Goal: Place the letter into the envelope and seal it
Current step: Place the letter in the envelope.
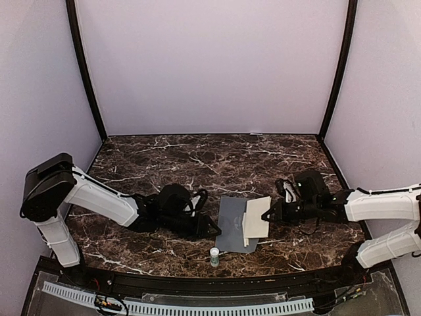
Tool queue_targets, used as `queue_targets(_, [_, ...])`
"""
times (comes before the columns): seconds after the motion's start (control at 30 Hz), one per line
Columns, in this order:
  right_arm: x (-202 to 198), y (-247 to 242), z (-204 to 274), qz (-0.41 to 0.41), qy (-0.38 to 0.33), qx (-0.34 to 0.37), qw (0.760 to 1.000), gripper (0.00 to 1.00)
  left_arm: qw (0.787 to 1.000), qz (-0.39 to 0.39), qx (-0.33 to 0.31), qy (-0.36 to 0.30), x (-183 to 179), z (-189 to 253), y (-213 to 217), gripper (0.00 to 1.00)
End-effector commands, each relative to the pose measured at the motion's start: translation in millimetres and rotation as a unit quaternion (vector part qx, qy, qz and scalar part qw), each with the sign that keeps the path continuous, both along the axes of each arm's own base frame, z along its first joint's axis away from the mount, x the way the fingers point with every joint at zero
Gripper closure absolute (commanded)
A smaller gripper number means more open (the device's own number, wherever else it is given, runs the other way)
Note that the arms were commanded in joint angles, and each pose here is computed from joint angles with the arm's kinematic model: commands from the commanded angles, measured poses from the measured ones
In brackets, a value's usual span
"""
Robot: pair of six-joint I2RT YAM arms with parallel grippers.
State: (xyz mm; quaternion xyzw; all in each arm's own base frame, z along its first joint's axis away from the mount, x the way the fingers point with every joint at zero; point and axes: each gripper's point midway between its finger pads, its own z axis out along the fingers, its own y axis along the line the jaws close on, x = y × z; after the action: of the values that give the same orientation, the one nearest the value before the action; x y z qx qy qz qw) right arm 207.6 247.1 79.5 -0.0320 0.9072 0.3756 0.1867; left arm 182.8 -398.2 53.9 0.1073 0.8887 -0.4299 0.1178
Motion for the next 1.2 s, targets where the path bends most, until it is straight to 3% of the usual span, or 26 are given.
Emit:
queue_targets(0.0, [8.2, 0.9, 2.5, -0.003, -0.015, -0.002, 1.0, 1.0, 1.0, -0.004, -0.01, 0.004, 2.3, 0.6, -5.4, 0.5])
queue_targets(0.33, [6.7, -9.4, -3.6, -0.011, -0.007, -0.037, 0.999, 1.0, 1.0, -0.008, -0.014, 0.02, -0.3, -10.3, -8.8, 0.54])
queue_targets(1.17, [-0.1, 10.9, -22.0, 0.003, 0.016, -0.012, 1.0, 1.0, 0.998, -0.027, -0.032, 0.039, -4.2, -16.0, -21.8, 0.6])
